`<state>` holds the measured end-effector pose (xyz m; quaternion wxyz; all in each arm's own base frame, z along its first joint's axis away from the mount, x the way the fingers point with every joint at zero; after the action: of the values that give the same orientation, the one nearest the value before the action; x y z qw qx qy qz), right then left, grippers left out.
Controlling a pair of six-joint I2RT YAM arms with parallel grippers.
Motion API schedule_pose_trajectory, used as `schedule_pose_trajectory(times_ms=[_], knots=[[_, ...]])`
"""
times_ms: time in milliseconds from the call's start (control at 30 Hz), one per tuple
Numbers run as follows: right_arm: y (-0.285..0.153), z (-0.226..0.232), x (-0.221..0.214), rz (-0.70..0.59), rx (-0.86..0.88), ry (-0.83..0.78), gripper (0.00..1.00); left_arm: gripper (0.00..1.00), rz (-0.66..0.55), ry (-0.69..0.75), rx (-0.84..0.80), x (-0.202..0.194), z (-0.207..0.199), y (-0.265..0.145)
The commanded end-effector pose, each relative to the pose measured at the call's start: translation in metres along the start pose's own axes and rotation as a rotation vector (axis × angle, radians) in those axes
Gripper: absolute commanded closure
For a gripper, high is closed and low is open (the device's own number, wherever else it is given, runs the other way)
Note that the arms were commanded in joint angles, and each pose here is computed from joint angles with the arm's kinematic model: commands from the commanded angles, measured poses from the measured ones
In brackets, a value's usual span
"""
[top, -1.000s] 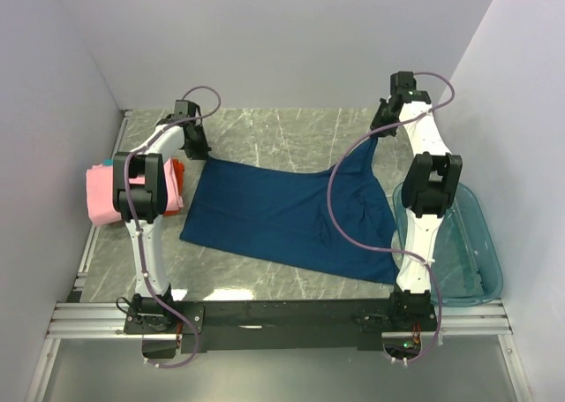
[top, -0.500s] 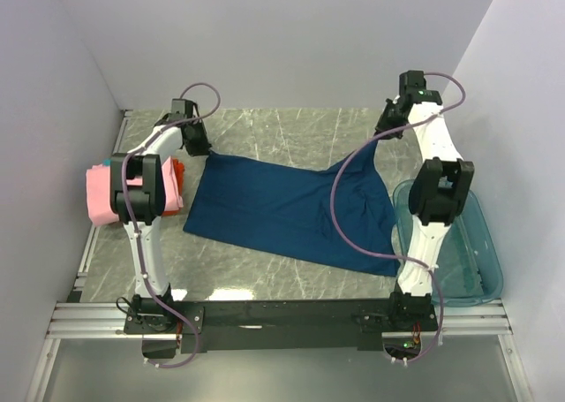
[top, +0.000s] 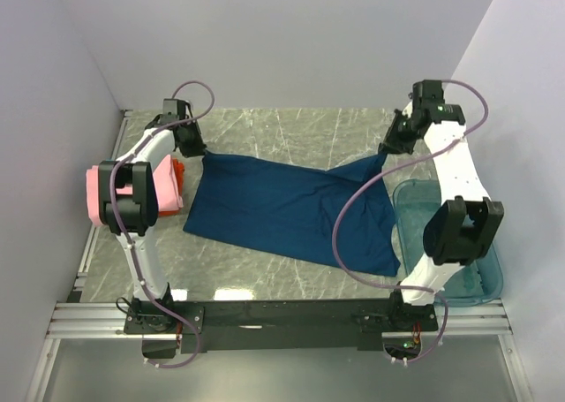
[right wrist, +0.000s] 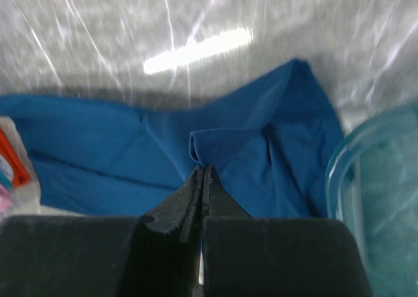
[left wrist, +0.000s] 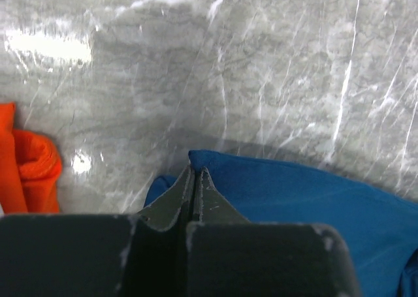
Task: Fold and stack the t-shirts
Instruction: Fold the tshirt
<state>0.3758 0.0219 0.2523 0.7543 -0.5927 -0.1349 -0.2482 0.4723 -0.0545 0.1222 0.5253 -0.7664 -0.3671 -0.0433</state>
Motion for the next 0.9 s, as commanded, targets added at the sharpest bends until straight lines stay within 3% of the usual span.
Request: schedule_pose_trajectory(times_ms=[0,433,867], knots=[[-0.015,0.010,-0.031,0.049,0.033,-0.021,1.00,1.00,-0.030,0.028,-0.033,0.005,-0.007,-0.028],[-0.038,0.013,-0.121,0.165,0.036,-0.004,1.00,1.00,0.025,-0.024,0.029,-0.024,0.011,-0.046],[-0.064,0.008,-0.148,0.193,0.006,-0.001,1.00,1.00,-0.008,-0.025,0.100,-0.036,0.027,-0.064]])
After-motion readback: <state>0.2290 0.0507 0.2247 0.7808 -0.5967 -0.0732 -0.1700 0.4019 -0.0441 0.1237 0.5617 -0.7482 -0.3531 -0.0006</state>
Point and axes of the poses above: each gripper's point midway between its finger pads, its own y axis out along the fingers, its own z axis along the line the jaws close on, x = y × z, the point moved 5 cm from there along -y, back along the fingers, and after that the axes turned 12 degrees about -y, right-handed, at the moved point
